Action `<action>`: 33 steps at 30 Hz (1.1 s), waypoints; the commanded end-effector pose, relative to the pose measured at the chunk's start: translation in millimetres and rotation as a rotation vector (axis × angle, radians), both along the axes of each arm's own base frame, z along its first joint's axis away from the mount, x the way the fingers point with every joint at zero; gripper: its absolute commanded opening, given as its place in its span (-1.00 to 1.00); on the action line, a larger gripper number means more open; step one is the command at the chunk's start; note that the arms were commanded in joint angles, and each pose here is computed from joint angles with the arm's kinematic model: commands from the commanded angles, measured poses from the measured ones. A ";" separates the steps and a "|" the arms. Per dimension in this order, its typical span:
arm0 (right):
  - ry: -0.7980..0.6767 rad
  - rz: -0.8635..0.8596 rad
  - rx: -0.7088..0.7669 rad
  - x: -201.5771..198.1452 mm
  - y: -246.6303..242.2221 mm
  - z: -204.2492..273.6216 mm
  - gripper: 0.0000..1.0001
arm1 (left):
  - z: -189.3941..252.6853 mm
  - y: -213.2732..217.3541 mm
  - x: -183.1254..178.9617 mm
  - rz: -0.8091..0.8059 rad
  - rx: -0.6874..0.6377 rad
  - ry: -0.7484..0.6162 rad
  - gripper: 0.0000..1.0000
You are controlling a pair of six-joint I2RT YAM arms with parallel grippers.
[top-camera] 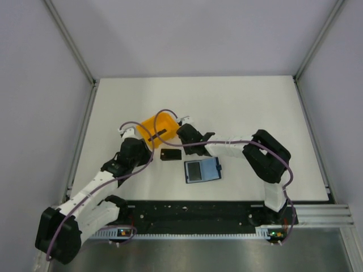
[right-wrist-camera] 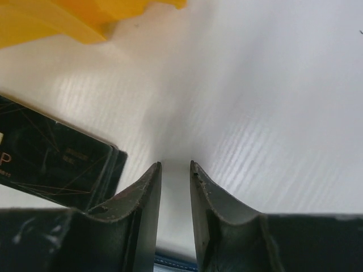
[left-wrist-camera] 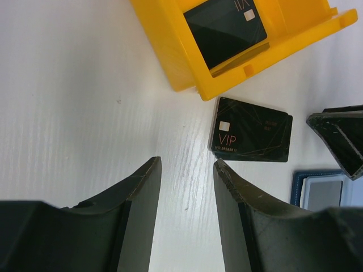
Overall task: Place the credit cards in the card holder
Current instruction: Move the credit card to the center of the board.
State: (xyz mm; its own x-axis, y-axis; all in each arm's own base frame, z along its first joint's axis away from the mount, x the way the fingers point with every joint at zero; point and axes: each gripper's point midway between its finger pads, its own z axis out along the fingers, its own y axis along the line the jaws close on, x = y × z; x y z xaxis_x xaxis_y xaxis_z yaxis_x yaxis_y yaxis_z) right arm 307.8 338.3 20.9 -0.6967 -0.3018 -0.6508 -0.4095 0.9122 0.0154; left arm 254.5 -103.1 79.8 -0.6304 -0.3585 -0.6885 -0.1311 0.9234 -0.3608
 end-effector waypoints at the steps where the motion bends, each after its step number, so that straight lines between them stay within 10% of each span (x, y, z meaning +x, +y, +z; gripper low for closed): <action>1: 0.126 -0.077 -0.221 -33.5 -75.3 -38.8 -0.44 | 0.4 -1.9 5.6 -0.004 -0.011 -0.022 -0.03; 9: 0.016 0.137 0.127 -21.3 -1.5 20.1 -0.36 | -1.9 -9.1 10.2 -0.033 -0.021 -0.017 -0.03; 33: 0.088 0.340 0.141 -0.6 75.5 -8.0 -0.81 | -0.1 0.2 -0.5 0.007 -0.049 0.000 -0.05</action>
State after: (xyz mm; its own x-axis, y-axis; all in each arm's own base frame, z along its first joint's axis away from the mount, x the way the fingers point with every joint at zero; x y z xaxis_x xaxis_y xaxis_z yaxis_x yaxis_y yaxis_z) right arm 329.9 404.1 26.9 -0.6063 -0.3735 -0.7021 -0.6132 0.7817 0.1137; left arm 252.7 -107.9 70.1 -0.6616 -0.3613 -0.6570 -0.1208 0.9162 -0.3822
